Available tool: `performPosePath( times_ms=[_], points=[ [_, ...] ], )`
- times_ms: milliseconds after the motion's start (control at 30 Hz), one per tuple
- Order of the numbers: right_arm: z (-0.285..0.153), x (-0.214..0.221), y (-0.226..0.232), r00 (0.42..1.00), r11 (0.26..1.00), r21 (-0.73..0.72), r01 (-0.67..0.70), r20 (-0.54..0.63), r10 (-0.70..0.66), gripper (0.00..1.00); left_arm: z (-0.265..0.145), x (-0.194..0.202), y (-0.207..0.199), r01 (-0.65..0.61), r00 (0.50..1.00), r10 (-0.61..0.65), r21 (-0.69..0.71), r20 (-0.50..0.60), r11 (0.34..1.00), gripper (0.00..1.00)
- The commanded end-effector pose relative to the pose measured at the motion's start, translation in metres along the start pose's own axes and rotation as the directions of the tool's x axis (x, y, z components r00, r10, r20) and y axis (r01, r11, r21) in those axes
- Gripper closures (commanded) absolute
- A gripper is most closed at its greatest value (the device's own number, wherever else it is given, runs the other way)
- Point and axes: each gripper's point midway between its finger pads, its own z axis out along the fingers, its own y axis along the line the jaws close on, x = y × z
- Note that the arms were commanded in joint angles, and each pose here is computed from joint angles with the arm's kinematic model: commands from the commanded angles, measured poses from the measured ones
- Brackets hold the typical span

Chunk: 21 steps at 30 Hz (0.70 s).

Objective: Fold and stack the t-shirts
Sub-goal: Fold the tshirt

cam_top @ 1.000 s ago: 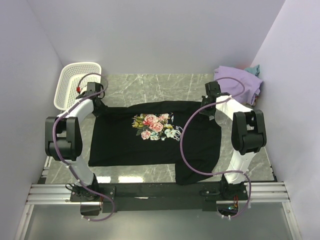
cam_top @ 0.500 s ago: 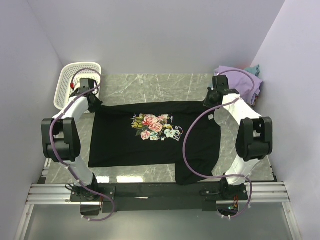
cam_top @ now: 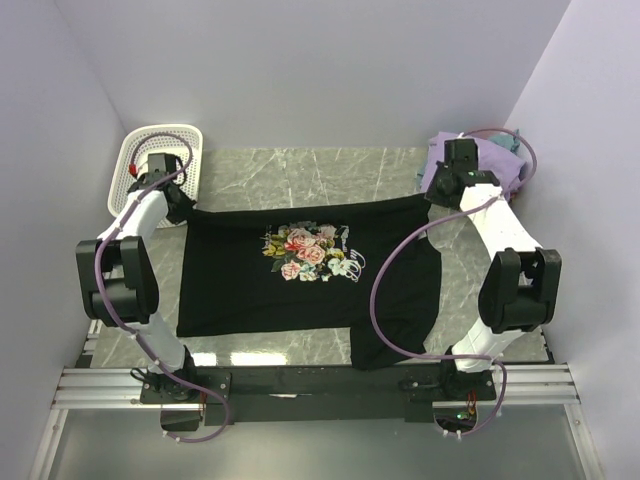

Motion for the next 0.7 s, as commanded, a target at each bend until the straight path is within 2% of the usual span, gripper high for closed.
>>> performPosePath(
  times_ms=[0, 333, 533, 667],
  points=[
    [-0.034, -0.048, -0.007, 0.991, 0.999, 0.019, -0.034, 0.131, 0.031, 1.0, -0.019, -0.032, -0.006, -0.005, 0.997, 0.003, 0.028, 0.081, 1.0, 0.99],
    [-0.044, -0.023, -0.004, 0.999, 1.0, -0.026, -0.003, 0.049, 0.004, 1.0, -0.028, -0.015, -0.003, -0.015, 1.0, 0.014, 0.045, 0.015, 0.999, 0.95],
    [-0.051, 0.01, 0.002, 0.999, 0.995, -0.101, 0.013, -0.042, -0.018, 1.0, -0.031, 0.003, 0.002, -0.019, 0.999, 0.021, 0.068, -0.028, 0.998, 0.93],
    [-0.06, 0.013, 0.002, 0.999, 0.993, -0.115, 0.022, -0.037, -0.027, 1.0, -0.031, 0.005, 0.006, -0.022, 0.999, 0.023, 0.063, -0.022, 0.998, 0.93]
  ],
)
